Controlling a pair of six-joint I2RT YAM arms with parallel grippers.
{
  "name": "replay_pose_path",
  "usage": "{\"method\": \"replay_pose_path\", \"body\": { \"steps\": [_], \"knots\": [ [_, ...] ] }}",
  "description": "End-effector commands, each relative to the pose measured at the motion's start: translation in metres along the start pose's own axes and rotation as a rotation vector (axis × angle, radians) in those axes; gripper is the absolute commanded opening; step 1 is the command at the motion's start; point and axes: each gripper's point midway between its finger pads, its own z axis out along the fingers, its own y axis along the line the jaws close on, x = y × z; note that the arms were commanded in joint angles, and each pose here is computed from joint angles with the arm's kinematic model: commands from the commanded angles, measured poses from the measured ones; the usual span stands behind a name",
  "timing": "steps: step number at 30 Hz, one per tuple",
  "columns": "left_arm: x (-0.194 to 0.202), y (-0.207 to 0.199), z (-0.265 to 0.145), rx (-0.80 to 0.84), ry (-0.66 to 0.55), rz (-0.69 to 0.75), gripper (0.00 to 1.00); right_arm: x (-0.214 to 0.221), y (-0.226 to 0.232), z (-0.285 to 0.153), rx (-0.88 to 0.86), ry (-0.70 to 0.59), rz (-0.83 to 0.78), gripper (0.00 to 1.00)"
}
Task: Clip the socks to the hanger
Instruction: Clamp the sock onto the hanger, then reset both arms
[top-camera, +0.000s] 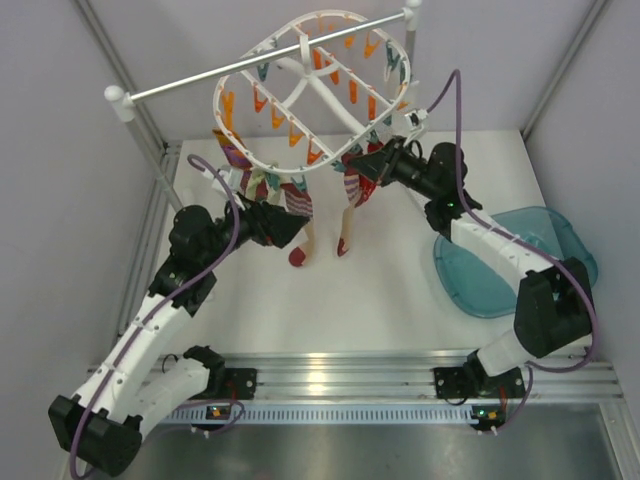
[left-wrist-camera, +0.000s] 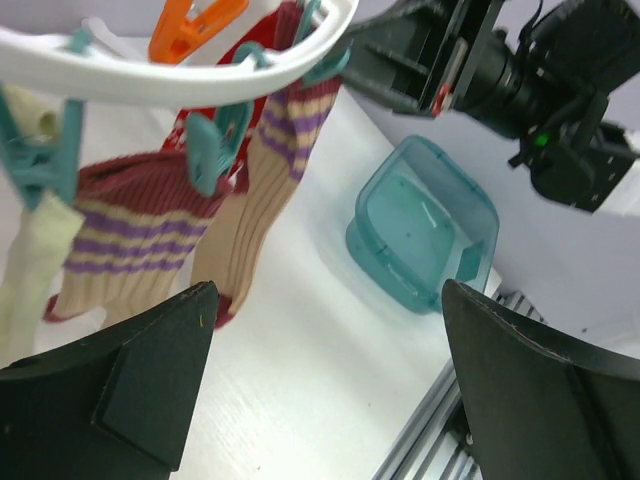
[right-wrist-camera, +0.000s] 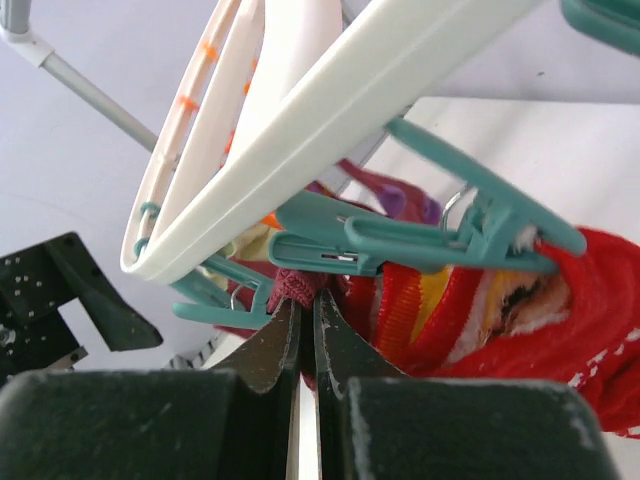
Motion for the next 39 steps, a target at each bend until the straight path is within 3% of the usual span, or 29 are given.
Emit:
{"method": "replay_pose_path", "body": {
  "steps": [1,12,15,16,23,25,32,34,39],
  "knots": [
    [0.022,0.004,-0.015,0.011,0.069,0.093,0.98,-0.049,0.015,-0.022,-0.007,-0.090,-0.115,0.00],
    [0.019,0.019,-0.039,-0.140,0.091,0.142,0.98,-0.093,-0.049,-0.076,0.229,-0.136,-0.244,0.00],
    [0.013,0.022,-0.044,-0.177,0.098,0.156,0.98,-0.106,-0.069,-0.084,0.272,-0.135,-0.260,0.20],
    [0.013,0.024,-0.046,-0.186,0.112,0.184,0.98,-0.109,-0.070,-0.086,0.265,-0.132,-0.266,0.36],
    [0.016,0.057,-0.061,-0.405,0.357,0.270,0.98,-0.140,-0.086,-0.141,0.371,-0.149,-0.349,0.72],
    [0.020,0.062,-0.068,-0.422,0.409,0.306,0.98,-0.132,-0.085,-0.157,0.388,-0.102,-0.367,0.82],
    [0.023,0.055,-0.087,-0.386,0.406,0.386,0.98,-0.088,-0.075,-0.218,0.435,0.056,-0.434,0.99],
    [0.021,0.057,-0.092,-0.401,0.391,0.388,0.98,-0.072,-0.064,-0.229,0.422,0.113,-0.533,1.00],
    [0.017,0.061,-0.110,-0.426,0.360,0.448,0.98,-0.016,-0.050,-0.252,0.402,0.237,-0.561,1.00]
  ]
}}
